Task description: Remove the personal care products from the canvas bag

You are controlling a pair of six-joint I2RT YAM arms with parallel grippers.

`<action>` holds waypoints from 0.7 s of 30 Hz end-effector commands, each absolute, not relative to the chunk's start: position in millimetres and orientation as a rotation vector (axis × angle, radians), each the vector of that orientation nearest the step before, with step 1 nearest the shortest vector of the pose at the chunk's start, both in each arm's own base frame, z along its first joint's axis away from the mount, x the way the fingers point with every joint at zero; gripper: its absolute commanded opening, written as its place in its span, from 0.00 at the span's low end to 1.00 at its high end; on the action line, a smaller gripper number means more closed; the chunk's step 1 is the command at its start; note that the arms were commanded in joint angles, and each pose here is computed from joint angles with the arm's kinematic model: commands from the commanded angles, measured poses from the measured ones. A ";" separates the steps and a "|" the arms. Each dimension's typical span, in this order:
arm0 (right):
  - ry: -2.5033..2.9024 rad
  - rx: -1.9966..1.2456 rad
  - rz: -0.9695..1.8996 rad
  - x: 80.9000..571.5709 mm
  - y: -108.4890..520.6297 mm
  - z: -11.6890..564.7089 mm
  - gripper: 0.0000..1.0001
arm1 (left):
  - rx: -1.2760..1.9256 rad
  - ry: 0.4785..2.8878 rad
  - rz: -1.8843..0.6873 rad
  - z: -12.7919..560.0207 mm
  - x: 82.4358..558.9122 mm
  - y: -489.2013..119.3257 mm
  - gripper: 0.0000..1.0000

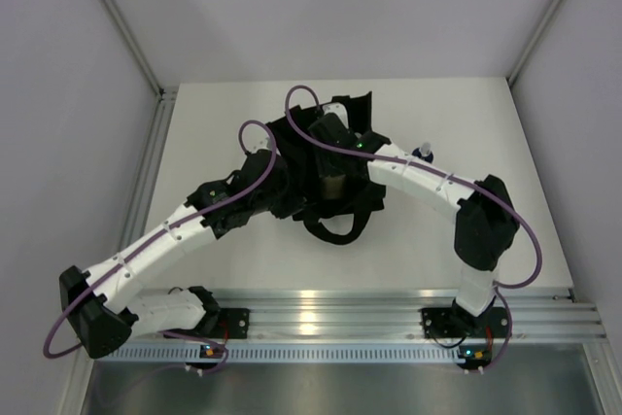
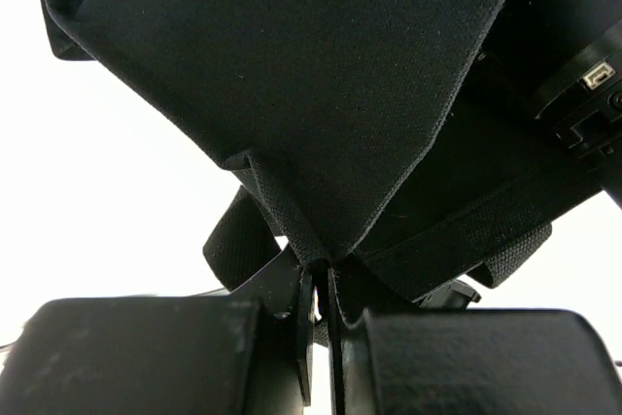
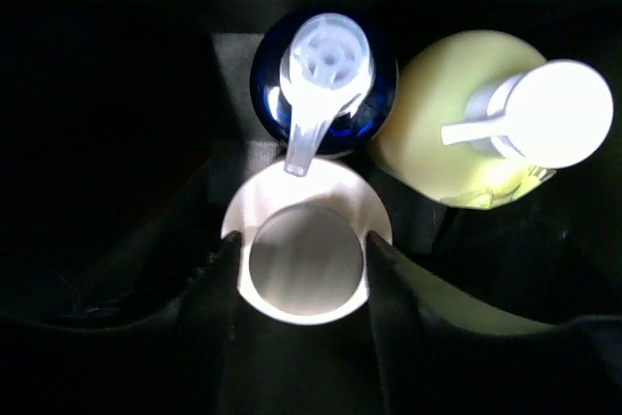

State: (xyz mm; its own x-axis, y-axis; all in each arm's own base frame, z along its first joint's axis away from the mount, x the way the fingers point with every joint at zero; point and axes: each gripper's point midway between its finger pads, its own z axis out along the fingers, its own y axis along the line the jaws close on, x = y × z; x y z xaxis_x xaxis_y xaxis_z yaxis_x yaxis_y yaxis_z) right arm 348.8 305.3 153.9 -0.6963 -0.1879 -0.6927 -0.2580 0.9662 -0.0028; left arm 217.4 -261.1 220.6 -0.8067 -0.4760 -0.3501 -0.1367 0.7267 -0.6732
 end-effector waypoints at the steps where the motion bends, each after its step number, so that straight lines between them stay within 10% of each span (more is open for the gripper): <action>1: 2.347 -0.305 0.128 359.4 309.6 153.6 0.50 | -0.409 2.458 -0.937 226.2 208.1 -270.2 0.00; 21: 2.249 -0.290 0.179 364.3 310.7 199.2 0.00 | -0.406 2.450 -0.931 228.1 210.2 -270.3 0.00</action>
